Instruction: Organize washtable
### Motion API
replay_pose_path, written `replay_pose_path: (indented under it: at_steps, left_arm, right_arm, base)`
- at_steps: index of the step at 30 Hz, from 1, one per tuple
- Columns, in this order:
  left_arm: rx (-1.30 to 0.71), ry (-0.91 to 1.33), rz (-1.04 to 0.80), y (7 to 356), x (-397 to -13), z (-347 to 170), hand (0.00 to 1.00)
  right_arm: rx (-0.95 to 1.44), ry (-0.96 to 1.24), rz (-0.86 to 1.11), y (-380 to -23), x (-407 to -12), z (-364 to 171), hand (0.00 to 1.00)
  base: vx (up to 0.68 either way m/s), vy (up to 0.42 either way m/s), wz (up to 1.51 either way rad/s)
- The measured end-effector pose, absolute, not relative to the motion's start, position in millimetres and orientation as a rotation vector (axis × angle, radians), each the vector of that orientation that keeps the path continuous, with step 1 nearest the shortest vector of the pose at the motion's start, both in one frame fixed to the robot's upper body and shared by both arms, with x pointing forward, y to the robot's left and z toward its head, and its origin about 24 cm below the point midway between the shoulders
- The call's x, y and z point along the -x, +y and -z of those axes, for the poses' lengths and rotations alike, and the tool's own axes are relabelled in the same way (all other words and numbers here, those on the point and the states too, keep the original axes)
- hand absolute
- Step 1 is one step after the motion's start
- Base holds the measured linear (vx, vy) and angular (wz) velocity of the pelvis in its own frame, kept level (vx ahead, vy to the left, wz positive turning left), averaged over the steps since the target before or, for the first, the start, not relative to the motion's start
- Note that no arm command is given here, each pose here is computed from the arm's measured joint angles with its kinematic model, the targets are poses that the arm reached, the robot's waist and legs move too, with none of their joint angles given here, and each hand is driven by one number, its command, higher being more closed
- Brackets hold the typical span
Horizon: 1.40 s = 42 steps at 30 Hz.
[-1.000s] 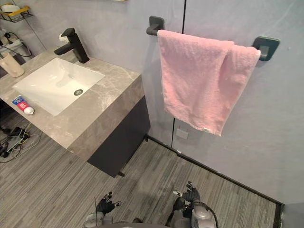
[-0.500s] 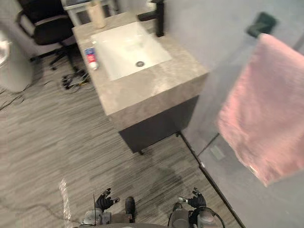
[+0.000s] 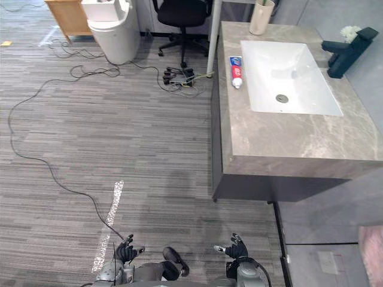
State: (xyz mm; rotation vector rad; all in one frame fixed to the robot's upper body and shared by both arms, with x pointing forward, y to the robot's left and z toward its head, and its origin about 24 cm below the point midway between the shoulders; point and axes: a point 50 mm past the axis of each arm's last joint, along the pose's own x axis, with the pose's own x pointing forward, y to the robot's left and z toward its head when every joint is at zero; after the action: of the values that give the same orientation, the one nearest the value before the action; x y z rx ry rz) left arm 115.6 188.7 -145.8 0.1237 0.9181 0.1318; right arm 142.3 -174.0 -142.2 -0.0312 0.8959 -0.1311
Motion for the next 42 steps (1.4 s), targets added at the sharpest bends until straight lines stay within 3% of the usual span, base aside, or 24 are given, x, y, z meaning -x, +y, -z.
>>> replay_pose_path:
  at_steps: [16,24,31,42]
  left_arm:
    - [-0.091,0.943,-0.164,196,-114,148,0.00]
    - [-0.067,0.927,-0.159,187,-121,147,0.00]
    - [-0.116,0.933,-0.165,201,-118,146,0.00]
    - [-0.080,0.951,-0.189,198,-113,149,0.00]
  right_arm:
    - [0.021,0.882,0.122,-178,-137,141,0.00]
    - [0.029,0.899,0.147,-185,-139,142,0.00]
    - [0.005,0.929,0.158,-175,-128,147,0.00]
    - [0.014,0.888,0.114,-174,-142,142,0.00]
  base:
    - [0.22,0.033,0.58]
    - [0.18,0.131,-0.70]
    - [0.08,0.184,-0.16]
    - [0.06,0.066,-0.43]
